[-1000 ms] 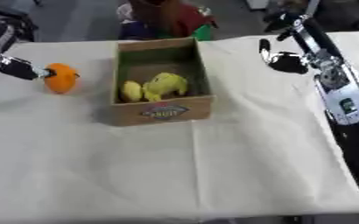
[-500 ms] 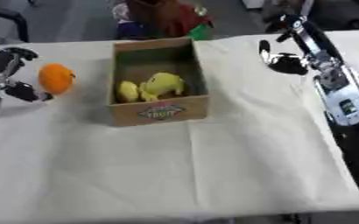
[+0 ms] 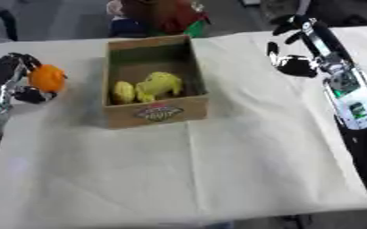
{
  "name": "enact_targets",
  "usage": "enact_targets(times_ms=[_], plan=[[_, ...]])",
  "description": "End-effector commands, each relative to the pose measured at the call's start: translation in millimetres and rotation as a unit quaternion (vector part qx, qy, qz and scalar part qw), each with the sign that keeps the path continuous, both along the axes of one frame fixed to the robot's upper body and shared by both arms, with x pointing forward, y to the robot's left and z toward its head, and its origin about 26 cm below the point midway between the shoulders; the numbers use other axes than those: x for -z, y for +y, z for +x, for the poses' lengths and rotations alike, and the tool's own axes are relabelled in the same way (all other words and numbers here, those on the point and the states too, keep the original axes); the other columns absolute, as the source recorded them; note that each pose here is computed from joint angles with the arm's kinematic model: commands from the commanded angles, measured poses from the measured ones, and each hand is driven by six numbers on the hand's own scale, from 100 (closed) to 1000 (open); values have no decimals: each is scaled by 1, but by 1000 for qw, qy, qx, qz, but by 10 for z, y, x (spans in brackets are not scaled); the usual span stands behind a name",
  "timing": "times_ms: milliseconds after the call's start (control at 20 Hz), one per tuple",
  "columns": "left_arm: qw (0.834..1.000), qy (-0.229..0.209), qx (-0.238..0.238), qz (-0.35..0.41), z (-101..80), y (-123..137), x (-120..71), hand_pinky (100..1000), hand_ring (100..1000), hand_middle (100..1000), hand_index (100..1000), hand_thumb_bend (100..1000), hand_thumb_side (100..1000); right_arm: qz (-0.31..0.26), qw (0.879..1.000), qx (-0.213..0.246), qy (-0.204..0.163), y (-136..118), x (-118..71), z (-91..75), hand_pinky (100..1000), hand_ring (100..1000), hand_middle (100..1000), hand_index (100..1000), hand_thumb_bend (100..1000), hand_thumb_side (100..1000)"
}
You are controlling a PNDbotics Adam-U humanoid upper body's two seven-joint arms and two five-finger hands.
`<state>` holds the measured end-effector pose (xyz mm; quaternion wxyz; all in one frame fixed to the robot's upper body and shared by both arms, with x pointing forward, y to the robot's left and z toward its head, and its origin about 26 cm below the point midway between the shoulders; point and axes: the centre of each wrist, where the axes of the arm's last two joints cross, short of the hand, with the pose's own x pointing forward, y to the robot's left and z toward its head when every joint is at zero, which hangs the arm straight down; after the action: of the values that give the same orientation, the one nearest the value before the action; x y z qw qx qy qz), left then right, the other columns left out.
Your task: Pick up objects on the table and place them in the box.
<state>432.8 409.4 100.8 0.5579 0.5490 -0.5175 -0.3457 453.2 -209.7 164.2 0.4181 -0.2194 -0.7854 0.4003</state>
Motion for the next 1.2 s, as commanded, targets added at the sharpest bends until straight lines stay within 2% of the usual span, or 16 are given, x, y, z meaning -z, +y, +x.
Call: enact_targets(times_ms=[50, 150, 300, 450, 600, 750, 850, 1050, 1200], plan=[[998, -64, -21, -4, 25, 47, -197, 617, 479, 409, 567, 383, 100, 1, 1000, -2, -18, -19, -145, 16, 669, 785, 635, 828, 100, 100], [996, -88, -12, -26, 26, 10, -257, 612, 475, 401, 560, 366, 100, 1, 1000, -1, -17, -26, -138, 14, 669, 785, 635, 828, 100, 100], [990, -130, 17, -61, 37, -91, -484, 603, 469, 386, 547, 335, 100, 2, 1000, 0, -18, -28, -138, 12, 669, 785, 635, 828, 100, 100], [980, -160, 71, -91, 35, -282, -758, 605, 470, 386, 547, 332, 100, 1, 1000, 1, -18, -32, -138, 11, 670, 786, 635, 828, 100, 100], [971, -162, 133, -114, 19, -509, -947, 609, 474, 391, 553, 325, 100, 2, 1000, 0, -18, -23, -133, 10, 670, 786, 635, 828, 100, 100], [958, -127, 223, -130, 13, -850, -1046, 617, 483, 402, 565, 333, 100, 2, 1000, -4, -17, 1, -130, 9, 670, 786, 635, 828, 100, 100], [950, -100, 267, -130, 16, -1045, -1060, 623, 492, 415, 576, 342, 100, 3, 1000, -6, -17, 12, -129, 10, 670, 786, 635, 829, 100, 100], [940, -40, 320, -110, 71, -1346, -924, 643, 523, 467, 624, 373, 100, 3, 1000, -8, -17, 35, -124, 11, 670, 786, 635, 829, 100, 100], [935, 2, 341, -96, 114, -1474, -759, 674, 604, 556, 710, 454, 100, 4, 1000, -9, -16, 40, -119, 11, 670, 787, 634, 829, 100, 100]])
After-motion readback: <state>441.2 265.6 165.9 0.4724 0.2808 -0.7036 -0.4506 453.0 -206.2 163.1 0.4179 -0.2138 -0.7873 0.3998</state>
